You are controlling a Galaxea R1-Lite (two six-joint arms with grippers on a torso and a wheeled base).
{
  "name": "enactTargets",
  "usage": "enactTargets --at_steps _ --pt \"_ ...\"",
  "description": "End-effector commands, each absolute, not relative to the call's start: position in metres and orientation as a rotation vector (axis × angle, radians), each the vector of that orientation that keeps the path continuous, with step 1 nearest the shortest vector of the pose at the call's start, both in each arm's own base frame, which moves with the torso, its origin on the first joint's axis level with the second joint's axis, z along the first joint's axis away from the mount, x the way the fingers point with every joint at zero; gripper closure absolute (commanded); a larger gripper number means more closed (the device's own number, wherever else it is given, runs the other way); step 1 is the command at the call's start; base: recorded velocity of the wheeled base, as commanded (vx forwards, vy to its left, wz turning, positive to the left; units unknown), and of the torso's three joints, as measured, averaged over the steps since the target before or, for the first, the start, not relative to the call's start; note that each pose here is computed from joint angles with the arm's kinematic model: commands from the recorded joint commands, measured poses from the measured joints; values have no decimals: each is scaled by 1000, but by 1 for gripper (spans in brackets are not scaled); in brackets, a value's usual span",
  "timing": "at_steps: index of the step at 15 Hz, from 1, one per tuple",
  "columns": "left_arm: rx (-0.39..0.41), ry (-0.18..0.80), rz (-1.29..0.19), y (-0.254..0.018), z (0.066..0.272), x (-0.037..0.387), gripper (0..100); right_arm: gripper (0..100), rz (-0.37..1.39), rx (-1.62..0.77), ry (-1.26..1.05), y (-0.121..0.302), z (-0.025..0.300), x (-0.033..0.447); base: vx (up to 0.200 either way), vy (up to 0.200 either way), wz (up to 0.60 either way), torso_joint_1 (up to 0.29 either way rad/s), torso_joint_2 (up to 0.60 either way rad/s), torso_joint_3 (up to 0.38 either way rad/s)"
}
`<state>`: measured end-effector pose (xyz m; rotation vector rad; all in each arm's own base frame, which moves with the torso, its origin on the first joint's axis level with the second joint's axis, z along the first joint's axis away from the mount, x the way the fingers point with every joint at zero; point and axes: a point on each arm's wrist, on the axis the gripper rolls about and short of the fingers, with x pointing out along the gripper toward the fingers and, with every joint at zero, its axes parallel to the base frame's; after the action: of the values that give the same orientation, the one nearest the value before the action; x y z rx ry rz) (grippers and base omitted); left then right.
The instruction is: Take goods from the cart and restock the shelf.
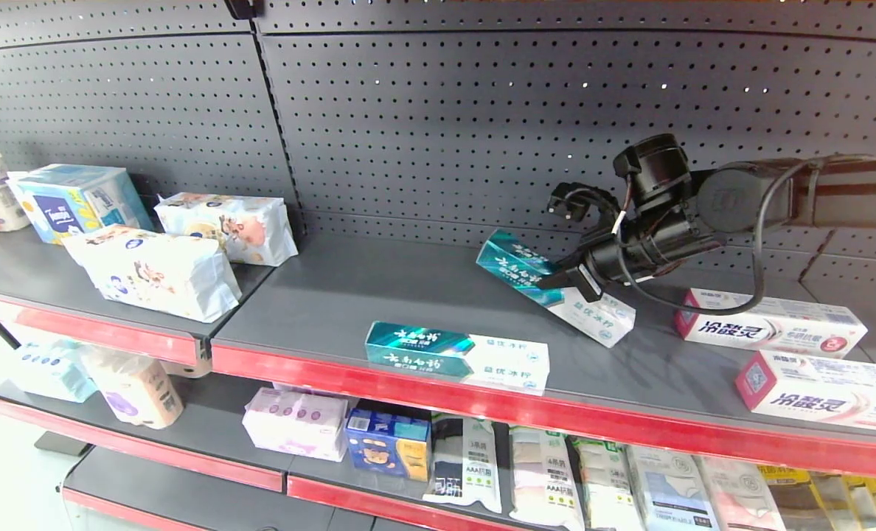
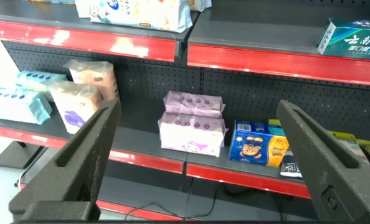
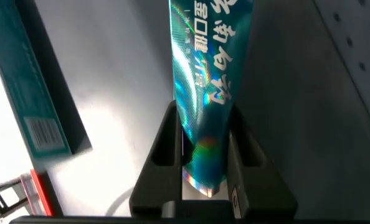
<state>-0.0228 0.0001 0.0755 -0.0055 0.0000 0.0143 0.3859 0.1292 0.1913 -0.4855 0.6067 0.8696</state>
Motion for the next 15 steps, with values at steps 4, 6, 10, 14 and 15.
enactTargets --at_steps 4,6,10,14,15 --pt "-6 0 15 0 75 -23 0 100 892 -497 589 143 188 393 0 0 0 0 0 0" --pt "-6 0 15 0 75 -23 0 100 903 -504 590 147 185 394 0 0 0 0 0 0" --pt "-6 0 15 0 75 -23 0 100 928 -515 583 158 182 395 0 0 0 0 0 0" --pt "-6 0 15 0 75 -23 0 100 948 -529 565 168 178 398 0 0 0 0 0 0" --pt "-6 0 15 0 75 -23 0 100 948 -529 565 168 178 399 0 0 0 0 0 0"
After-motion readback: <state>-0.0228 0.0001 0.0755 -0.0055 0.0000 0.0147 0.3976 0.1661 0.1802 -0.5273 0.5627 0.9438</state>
